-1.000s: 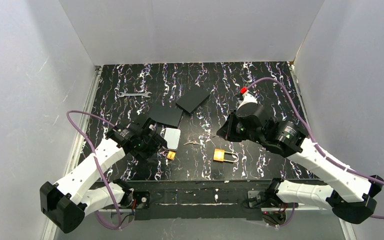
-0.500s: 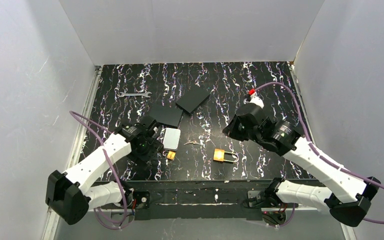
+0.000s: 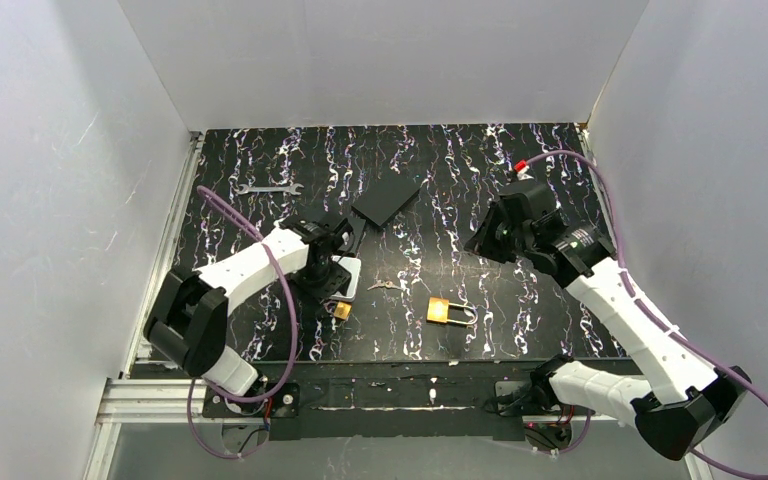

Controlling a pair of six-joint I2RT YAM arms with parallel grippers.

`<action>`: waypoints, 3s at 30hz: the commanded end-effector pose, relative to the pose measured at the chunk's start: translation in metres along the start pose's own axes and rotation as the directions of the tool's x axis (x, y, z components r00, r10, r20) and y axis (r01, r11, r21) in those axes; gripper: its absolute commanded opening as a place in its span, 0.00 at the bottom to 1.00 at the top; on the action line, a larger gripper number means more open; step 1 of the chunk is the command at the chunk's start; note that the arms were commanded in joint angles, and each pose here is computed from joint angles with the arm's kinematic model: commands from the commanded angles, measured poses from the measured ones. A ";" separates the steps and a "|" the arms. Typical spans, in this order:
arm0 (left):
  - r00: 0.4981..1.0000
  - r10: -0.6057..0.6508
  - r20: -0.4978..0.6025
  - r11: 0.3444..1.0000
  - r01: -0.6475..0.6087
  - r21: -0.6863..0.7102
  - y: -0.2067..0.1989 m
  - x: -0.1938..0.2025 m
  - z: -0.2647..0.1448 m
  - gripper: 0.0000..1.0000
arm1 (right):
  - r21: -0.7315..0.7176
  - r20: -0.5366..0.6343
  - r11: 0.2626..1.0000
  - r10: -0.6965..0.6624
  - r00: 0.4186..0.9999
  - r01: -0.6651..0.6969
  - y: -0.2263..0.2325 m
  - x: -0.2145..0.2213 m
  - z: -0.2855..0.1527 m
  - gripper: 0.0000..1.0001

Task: Unlock with the key

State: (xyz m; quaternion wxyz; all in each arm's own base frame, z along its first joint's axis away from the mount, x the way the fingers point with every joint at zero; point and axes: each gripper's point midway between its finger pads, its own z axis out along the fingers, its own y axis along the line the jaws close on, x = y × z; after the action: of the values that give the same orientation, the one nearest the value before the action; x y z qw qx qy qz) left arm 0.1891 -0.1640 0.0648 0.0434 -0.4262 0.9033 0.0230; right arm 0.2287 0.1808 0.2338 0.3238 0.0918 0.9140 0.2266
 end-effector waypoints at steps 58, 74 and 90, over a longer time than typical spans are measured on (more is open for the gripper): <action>0.997 0.073 0.037 0.988 -0.067 -0.143 0.013 0.005 0.043 0.69 | 0.000 -0.055 1.000 -0.028 0.998 0.028 -0.017 0.007 -0.019 0.01; 0.990 0.119 0.080 0.985 -0.107 -0.137 0.010 0.002 0.057 0.61 | 0.015 -0.054 0.999 -0.033 0.998 0.034 -0.026 0.012 -0.032 0.01; 0.983 0.030 0.179 0.998 -0.019 -0.065 0.019 -0.012 0.070 0.58 | 0.038 -0.086 0.999 -0.032 0.996 0.036 -0.037 0.025 -0.040 0.01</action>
State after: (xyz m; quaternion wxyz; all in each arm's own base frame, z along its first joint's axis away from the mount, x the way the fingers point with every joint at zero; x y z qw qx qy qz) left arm 0.1891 -0.1702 0.0136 0.0625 -0.4024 0.9125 0.0399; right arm 0.1890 0.1476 0.2321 0.2892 0.0724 0.9304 0.2130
